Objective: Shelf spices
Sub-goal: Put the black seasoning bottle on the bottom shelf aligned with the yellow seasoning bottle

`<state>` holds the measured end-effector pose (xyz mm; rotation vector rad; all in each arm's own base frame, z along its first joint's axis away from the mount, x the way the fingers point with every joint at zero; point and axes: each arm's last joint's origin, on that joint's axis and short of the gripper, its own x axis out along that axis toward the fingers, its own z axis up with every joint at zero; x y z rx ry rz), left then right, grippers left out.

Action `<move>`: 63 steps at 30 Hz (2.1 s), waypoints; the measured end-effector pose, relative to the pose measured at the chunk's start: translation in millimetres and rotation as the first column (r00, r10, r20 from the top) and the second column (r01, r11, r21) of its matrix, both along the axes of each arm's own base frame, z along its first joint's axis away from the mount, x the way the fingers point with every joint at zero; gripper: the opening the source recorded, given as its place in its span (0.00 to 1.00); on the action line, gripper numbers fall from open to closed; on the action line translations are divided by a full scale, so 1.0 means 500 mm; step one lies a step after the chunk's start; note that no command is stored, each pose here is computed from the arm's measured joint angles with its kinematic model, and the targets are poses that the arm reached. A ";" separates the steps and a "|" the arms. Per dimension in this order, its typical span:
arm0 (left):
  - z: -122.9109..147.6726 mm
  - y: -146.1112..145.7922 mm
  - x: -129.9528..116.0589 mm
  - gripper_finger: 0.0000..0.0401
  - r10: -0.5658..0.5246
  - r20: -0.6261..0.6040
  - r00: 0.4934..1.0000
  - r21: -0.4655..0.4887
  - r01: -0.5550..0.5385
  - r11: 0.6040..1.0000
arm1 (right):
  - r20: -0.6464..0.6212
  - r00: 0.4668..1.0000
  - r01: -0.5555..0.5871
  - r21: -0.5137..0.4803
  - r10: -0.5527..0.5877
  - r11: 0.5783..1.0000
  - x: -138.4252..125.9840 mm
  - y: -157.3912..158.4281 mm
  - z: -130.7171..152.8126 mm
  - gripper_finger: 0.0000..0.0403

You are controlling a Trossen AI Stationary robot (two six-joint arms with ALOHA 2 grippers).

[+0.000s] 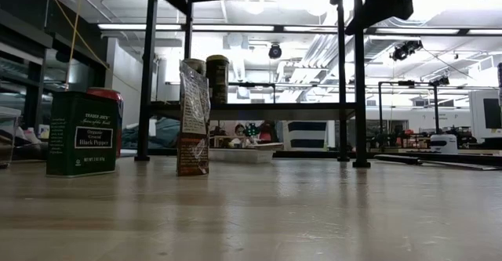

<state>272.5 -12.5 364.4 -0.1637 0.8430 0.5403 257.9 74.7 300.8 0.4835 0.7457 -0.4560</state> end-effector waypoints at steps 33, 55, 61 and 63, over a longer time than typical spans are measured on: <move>-0.198 -0.225 -0.109 0.72 0.123 -0.232 0.965 -0.347 -0.200 0.916 | -0.136 0.984 -0.092 0.144 0.112 0.985 -0.016 0.007 -0.013 0.76; -0.194 -0.208 -0.103 0.72 0.168 -0.252 0.953 -0.397 -0.260 0.880 | -0.439 0.875 0.390 0.385 -0.205 0.836 -0.103 0.097 -0.039 0.76; -0.194 -0.190 -0.094 0.72 0.182 -0.250 0.951 -0.383 -0.270 0.883 | -0.498 0.824 0.479 0.360 -0.270 0.800 -0.089 0.130 -0.076 0.76; -0.194 -0.186 -0.092 0.72 0.180 -0.250 0.951 -0.379 -0.267 0.886 | -0.507 0.824 0.474 0.373 -0.252 0.798 -0.077 0.144 -0.090 0.76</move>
